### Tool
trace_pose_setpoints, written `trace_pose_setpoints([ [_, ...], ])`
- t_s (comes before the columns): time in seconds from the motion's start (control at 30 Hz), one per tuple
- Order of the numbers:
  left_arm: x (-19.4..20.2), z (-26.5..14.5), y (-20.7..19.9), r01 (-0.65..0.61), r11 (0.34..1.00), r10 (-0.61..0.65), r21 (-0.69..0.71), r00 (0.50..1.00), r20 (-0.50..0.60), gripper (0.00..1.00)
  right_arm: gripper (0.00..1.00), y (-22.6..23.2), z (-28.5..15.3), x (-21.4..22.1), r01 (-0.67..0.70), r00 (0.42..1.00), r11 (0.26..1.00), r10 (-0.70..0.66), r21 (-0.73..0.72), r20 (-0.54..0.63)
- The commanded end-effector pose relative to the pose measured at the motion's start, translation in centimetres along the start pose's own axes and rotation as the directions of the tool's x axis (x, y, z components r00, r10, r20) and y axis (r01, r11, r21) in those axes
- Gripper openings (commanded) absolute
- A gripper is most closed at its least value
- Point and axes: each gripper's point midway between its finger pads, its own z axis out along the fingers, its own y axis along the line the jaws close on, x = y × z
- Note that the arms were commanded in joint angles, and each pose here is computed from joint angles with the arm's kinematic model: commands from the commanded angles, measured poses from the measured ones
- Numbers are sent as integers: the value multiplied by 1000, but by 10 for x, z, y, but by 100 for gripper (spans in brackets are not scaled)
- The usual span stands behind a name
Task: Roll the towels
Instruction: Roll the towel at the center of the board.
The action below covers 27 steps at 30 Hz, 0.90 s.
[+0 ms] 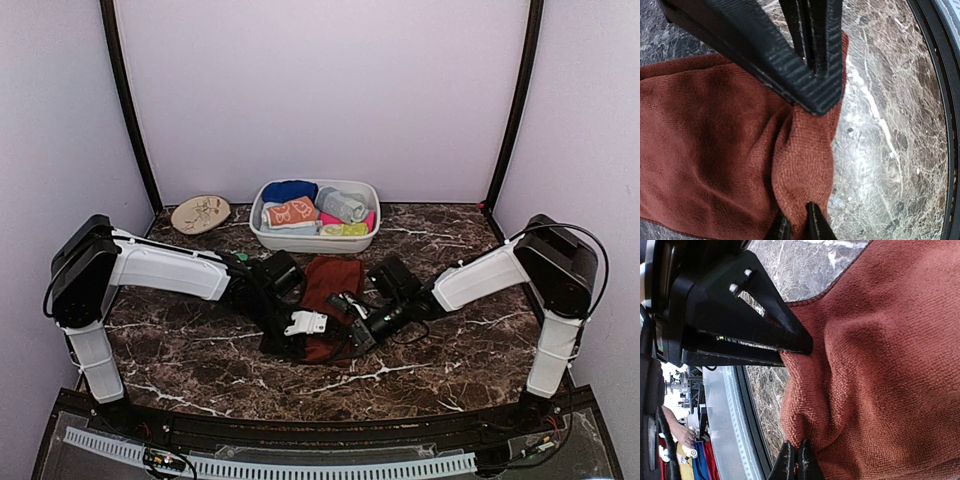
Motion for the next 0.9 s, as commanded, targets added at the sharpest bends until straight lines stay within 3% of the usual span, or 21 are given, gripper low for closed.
trace_pose_setpoints([
  [0.0,3,-8,9,74,997,-74,20,997,-8,12,0,-1,-7,-7,16,1000,1000,-16,2,24],
  [0.17,0,-17,16,137,987,-139,79,990,27,1,16,-11,-17,-7,47,998,995,-50,88,32],
  [0.3,-2,-16,11,180,971,-187,157,982,31,0,19,-1,-35,-13,97,991,990,-105,103,80],
  [0.33,-1,-15,10,190,967,-198,171,980,29,0,35,-12,-44,-21,127,980,969,-155,213,121],
  [0.43,1,-12,9,217,955,-226,201,974,21,0,59,-24,-77,-43,173,933,881,-290,440,212],
  [0.47,2,-12,9,227,951,-236,210,972,19,0,89,-23,-93,-49,185,907,838,-346,514,239],
  [0.5,3,-11,10,236,947,-246,216,969,17,0,99,-26,-111,-56,166,880,782,-392,600,267],
  [0.63,6,-11,14,258,940,-268,221,963,16,0,100,-24,-192,-79,-56,725,629,-508,775,464],
  [0.73,4,-12,17,275,933,-288,232,957,25,0,100,-14,-215,-74,-114,616,678,-525,726,588],
  [0.77,4,-12,18,278,932,-291,232,956,24,0,100,-13,-217,-71,-118,590,693,-527,712,611],
  [0.87,4,-10,22,297,924,-311,240,950,25,0,84,1,-187,-61,100,610,695,-608,712,507],
])
